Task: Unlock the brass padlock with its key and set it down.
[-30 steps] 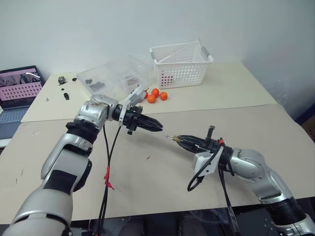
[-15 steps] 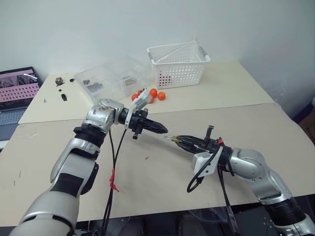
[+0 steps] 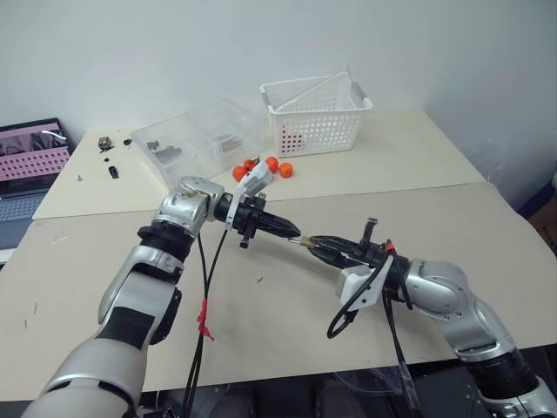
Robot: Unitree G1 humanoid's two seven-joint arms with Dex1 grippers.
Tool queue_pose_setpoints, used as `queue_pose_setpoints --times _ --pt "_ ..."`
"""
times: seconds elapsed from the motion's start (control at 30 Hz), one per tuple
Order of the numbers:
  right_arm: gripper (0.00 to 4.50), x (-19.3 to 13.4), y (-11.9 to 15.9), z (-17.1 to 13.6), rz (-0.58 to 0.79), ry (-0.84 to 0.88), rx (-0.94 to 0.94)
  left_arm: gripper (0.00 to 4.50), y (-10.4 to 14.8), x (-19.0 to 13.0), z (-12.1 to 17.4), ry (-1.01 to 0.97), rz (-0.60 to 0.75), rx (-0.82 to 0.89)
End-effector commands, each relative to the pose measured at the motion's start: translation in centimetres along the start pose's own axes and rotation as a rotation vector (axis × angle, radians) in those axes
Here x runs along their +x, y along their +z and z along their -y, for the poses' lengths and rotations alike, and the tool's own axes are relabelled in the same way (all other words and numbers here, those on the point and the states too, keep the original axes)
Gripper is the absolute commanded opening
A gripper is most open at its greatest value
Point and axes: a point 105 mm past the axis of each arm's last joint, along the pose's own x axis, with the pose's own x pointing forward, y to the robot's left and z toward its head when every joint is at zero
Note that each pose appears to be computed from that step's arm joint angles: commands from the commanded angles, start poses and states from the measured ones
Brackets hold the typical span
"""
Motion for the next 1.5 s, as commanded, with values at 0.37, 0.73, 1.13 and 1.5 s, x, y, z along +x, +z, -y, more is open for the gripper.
queue_pose_setpoints --times 0.37,0.73,1.13,1.5 --pt "0.12 0.1 -0.2 3.6 0.002 -0.094 -0.087 0.09 1.5 -0.1 0.2 0.002 0.016 0.058" --pt "0.12 0.2 -0.9 3.1 -0.012 -0.079 -0.099 0.09 1.7 -0.2 0.0 0.022 0.020 0.061" --pt "0.12 -0.8 -1.2 2.9 -0.022 -0.060 -0.104 0.47 -0.2 -2.9 -0.6 0.142 -0.038 0.071" --pt "0.12 0.3 -1.4 0.6 0.025 0.011 -0.135 4.41 0.1 -5.9 3.7 0.120 -0.090 0.127"
